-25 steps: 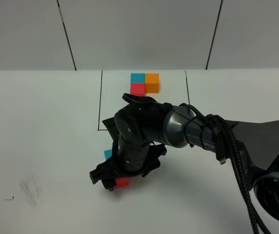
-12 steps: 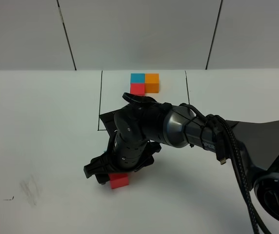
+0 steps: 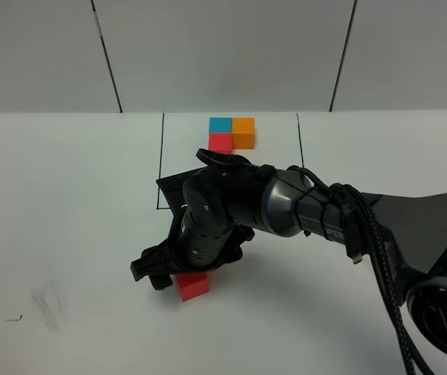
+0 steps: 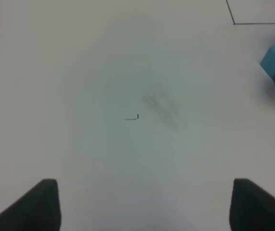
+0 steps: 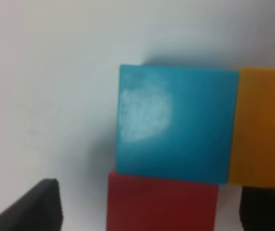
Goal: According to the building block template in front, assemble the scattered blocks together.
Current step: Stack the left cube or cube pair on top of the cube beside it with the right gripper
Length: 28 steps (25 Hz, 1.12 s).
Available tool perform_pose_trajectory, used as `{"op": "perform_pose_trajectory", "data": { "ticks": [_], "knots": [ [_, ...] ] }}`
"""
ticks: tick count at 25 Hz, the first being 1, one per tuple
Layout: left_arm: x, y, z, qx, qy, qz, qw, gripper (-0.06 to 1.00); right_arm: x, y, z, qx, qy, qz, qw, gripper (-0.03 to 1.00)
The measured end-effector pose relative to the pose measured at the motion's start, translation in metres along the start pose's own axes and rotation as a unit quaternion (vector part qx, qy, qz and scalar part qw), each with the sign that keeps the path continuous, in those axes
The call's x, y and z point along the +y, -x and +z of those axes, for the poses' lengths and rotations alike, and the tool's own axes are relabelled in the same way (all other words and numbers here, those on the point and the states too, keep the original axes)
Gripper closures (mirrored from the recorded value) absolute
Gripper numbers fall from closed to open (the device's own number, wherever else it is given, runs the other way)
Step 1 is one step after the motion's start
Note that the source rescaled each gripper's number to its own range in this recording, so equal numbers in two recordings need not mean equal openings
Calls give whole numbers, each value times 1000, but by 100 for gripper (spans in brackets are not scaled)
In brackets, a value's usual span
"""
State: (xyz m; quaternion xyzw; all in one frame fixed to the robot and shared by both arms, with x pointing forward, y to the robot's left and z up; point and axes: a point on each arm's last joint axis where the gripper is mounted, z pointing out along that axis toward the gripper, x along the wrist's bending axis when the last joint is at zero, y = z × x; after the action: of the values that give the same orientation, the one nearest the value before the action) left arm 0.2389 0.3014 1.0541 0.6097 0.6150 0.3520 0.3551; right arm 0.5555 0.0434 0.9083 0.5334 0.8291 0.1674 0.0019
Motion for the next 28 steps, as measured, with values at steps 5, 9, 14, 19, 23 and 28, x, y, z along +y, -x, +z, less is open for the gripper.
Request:
{"op": "perform_pose_trajectory", "data": {
  "ticks": [5,9,14,19,23,28],
  "knots": [
    [0,0,0,0,0,0,1000,36,0,1,0,-4,2,-5,1000,43],
    [0,0,0,0,0,0,1000,36,1,2,0,-9,4,-10,1000,48],
    [0,0,0,0,0,0,1000,36,1,3,0,-15,6,-17,1000,49],
    [0,0,0,0,0,0,1000,36,1,4,0,-20,7,-23,999,49],
    [0,0,0,0,0,0,1000,36,2,5,0,-27,10,-33,999,49],
    [0,0,0,0,0,0,1000,36,2,5,0,-28,8,-41,999,49]
  ]
}}
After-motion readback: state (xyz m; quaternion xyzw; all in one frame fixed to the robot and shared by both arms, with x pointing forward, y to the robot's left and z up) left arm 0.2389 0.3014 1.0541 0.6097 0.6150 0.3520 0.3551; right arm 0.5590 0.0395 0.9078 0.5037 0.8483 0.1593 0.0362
